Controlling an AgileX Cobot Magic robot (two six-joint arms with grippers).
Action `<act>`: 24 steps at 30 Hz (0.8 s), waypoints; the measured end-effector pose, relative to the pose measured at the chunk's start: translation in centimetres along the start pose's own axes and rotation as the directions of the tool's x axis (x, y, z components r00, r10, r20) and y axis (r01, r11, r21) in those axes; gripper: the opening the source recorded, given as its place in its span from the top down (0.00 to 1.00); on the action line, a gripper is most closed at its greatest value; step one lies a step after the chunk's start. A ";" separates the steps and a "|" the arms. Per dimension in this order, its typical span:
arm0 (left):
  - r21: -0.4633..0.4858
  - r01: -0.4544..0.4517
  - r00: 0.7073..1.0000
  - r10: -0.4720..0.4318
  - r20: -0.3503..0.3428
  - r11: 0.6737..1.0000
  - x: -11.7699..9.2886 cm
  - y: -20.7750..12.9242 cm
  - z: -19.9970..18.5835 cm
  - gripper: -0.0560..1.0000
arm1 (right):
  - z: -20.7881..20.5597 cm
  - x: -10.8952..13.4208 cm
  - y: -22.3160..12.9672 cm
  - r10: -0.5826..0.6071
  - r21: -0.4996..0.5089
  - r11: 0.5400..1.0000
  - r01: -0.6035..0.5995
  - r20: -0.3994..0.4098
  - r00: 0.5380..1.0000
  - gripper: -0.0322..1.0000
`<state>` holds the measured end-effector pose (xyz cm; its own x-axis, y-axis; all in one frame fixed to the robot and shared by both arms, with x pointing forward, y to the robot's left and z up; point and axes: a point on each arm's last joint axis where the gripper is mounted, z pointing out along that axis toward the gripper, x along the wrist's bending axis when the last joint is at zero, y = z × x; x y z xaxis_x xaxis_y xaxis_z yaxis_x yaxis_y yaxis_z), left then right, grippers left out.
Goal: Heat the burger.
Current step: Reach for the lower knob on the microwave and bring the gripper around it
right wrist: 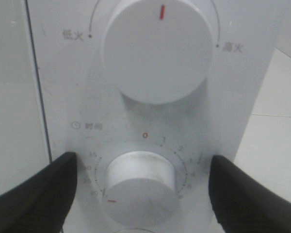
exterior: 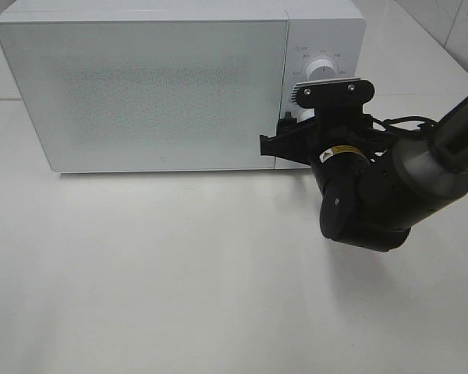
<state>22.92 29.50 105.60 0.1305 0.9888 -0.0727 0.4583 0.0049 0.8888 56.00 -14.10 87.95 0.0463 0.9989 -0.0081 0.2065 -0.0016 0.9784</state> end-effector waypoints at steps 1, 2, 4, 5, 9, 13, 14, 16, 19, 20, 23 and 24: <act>0.000 0.000 1.000 0.000 0.000 1.000 0.0 0.0 0.0 0.02 | 0.0 0.0 0.0 0.000 0.000 1.000 0.000 0.000 1.000 0.26; 0.000 0.000 1.000 0.000 0.000 1.000 0.0 0.0 0.0 0.02 | 0.1 0.1 0.0 0.005 0.005 1.000 -0.004 -0.004 1.000 0.26; 0.000 0.000 1.000 0.000 0.000 1.000 0.0 0.0 0.0 0.02 | 0.1 0.1 0.0 0.004 0.008 1.000 -0.004 -0.007 1.000 0.26; 0.000 0.000 1.000 0.000 0.000 1.000 0.0 0.0 0.0 0.02 | 0.1 0.2 0.0 0.007 0.012 1.000 -0.007 -0.007 1.000 0.27; 0.000 0.000 1.000 0.000 0.000 1.000 0.0 0.0 0.0 0.02 | 0.1 0.2 0.0 0.007 0.014 1.000 -0.007 -0.008 1.000 0.27; 0.000 0.000 1.000 0.000 0.000 1.000 0.0 0.0 0.0 0.02 | 0.1 0.2 0.0 0.007 0.018 1.000 -0.007 -0.009 1.000 0.32; 0.000 0.000 1.000 0.000 0.000 1.000 0.0 0.0 0.0 0.02 | 0.1 0.2 -0.1 0.007 0.022 1.000 -0.007 -0.010 1.000 0.34; 0.000 0.000 1.000 0.000 0.000 1.000 0.0 0.0 0.0 0.02 | 0.1 0.2 -0.2 0.009 0.032 0.999 -0.009 -0.011 1.000 0.39; 0.000 0.000 1.000 0.000 0.000 1.000 0.0 0.0 0.0 0.02 | 0.2 0.2 -0.2 0.010 0.036 0.999 -0.010 -0.010 1.000 0.49; 0.000 0.000 1.000 0.000 0.000 1.000 0.0 0.0 0.0 0.02 | 0.2 0.2 -0.2 0.011 0.037 0.999 -0.011 -0.009 1.000 0.53; 0.000 0.000 1.000 0.000 0.000 1.000 0.0 0.0 0.0 0.02 | 0.2 0.1 -0.2 0.016 0.039 0.999 -0.016 -0.008 1.000 0.55; 0.000 0.000 1.000 0.000 0.000 1.000 0.0 0.0 0.0 0.02 | 0.2 0.1 -0.2 0.016 0.039 0.999 -0.016 -0.008 1.000 0.55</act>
<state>22.92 29.50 105.60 0.1305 0.9888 -0.0727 0.4583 0.0049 0.8888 56.14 -13.97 87.70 0.0417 0.9991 0.0093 0.2435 -0.0192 0.9697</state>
